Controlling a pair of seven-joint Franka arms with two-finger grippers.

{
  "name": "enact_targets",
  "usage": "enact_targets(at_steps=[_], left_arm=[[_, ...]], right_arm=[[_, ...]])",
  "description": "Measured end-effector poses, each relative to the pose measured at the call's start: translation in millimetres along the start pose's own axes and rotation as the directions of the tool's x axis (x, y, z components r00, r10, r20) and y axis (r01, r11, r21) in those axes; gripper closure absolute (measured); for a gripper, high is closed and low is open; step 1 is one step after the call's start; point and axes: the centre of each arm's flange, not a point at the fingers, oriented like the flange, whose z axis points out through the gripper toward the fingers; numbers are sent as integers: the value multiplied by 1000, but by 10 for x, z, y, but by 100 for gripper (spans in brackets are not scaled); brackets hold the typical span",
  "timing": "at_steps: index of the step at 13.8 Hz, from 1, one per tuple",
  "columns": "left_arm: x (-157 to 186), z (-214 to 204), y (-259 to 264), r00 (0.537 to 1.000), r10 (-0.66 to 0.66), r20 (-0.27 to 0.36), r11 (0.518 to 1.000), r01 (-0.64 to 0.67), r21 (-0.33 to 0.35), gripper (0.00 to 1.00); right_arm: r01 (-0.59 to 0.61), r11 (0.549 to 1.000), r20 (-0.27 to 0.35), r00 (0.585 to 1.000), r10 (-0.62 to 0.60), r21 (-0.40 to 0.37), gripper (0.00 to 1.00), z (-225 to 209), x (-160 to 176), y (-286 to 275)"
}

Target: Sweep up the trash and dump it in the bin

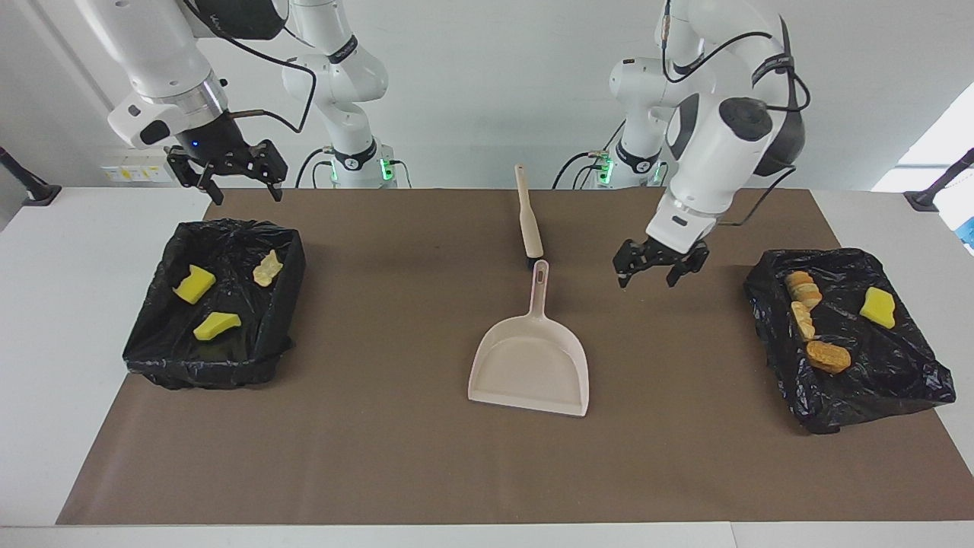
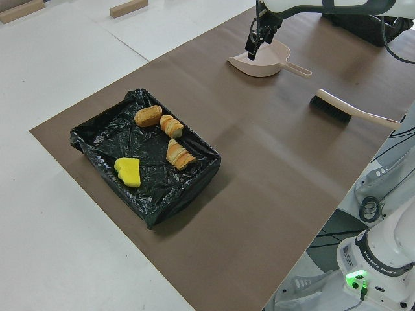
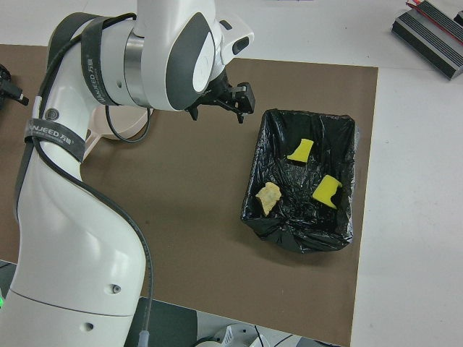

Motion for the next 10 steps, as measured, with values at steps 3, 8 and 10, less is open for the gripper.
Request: enact_targets(at_steps=[3,8,10], left_arm=[[-35,-302,-554,999,34,43,999,-35,13,0],[-71,-636,-1024,994,48,96,999,-49,14,0],[-106,-954,-1060,993,46,112,998,-50,27,0]], right_arm=[[0,1000,0,1000,0,0,0,0,0,0],[0,1000,0,1000,0,0,0,0,0,0],[0,1000,0,1000,0,0,0,0,0,0]])
